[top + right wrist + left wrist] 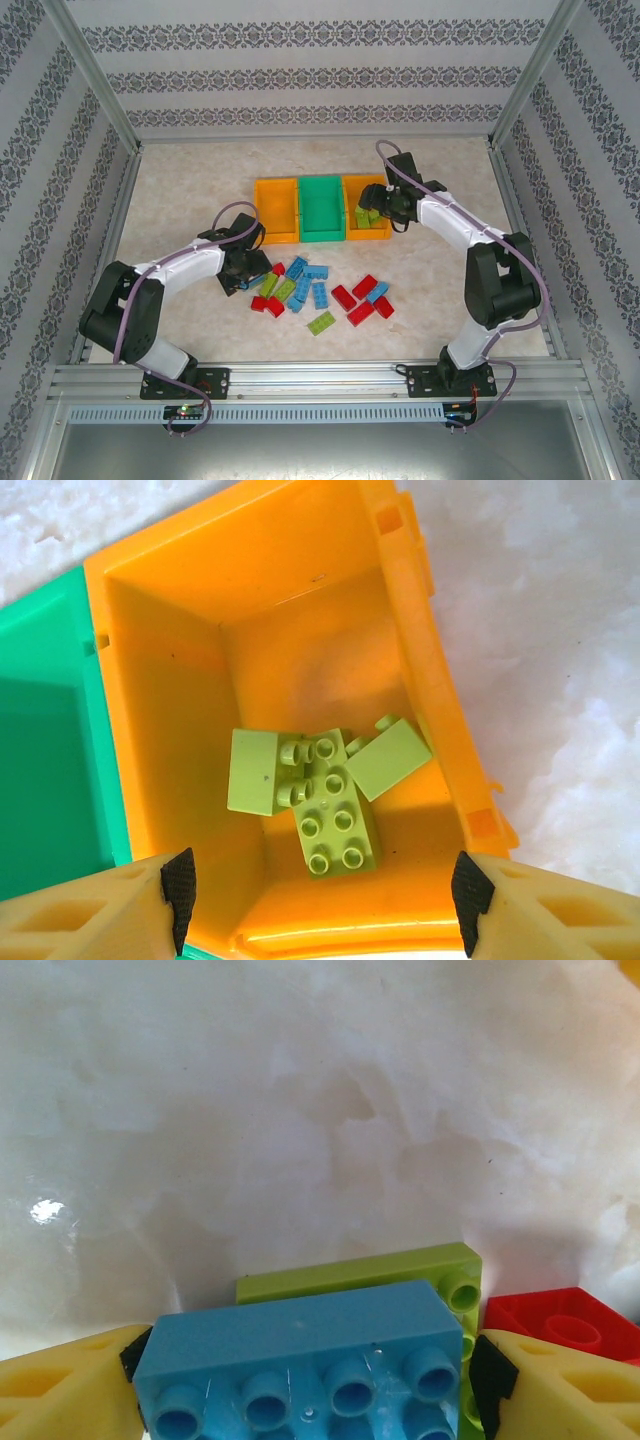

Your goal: Sort the legos into containers by color

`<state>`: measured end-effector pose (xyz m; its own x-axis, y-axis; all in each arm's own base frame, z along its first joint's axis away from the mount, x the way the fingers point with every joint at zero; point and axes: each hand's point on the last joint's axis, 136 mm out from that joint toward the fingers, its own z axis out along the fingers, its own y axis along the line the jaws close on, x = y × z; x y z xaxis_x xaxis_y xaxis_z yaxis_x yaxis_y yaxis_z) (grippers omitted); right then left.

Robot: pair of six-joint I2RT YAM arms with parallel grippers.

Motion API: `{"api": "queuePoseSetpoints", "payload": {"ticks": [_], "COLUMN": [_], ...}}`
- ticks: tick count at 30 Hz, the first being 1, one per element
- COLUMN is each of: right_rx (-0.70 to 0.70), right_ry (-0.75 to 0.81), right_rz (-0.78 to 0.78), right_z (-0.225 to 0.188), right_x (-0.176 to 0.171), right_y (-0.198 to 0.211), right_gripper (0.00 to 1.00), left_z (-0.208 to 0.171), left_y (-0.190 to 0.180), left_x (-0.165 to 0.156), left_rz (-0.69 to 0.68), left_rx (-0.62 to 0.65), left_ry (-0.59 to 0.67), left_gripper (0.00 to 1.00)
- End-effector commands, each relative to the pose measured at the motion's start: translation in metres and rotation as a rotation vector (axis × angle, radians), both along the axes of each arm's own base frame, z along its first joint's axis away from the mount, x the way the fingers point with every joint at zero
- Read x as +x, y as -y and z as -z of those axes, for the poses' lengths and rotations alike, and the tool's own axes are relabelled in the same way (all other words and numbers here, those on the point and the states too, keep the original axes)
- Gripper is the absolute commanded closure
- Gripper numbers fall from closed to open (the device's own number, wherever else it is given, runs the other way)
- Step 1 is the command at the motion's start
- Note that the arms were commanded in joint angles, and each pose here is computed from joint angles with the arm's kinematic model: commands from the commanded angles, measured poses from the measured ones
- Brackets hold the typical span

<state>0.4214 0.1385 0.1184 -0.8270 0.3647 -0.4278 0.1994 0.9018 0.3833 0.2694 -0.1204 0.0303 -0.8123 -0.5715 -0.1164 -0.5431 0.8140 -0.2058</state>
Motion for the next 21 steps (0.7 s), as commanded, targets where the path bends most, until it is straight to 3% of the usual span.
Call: {"api": "queuePoseSetpoints", "payload": {"ticks": [1, 8, 21], "right_rx": [-0.004, -0.012, -0.03], "right_ry": [0.012, 0.012, 0.016], "right_rz": [-0.002, -0.003, 0.006], "right_z": [-0.006, -0.006, -0.007], "right_x": [-0.004, -0.008, -0.018], "right_y": [0.004, 0.006, 0.014], "right_gripper": [0.29, 0.29, 0.28], "left_z": [-0.001, -0.006, -0.052], "left_y": [-0.001, -0.002, -0.013], "left_x": [0.007, 0.008, 0.01], "left_rz": [0.008, 0.009, 0.025], "left_rx": [-0.008, -0.004, 0.023], "left_ry": [0.015, 0.033, 0.145], "left_gripper": [0.22, 0.36, 0.4]}}
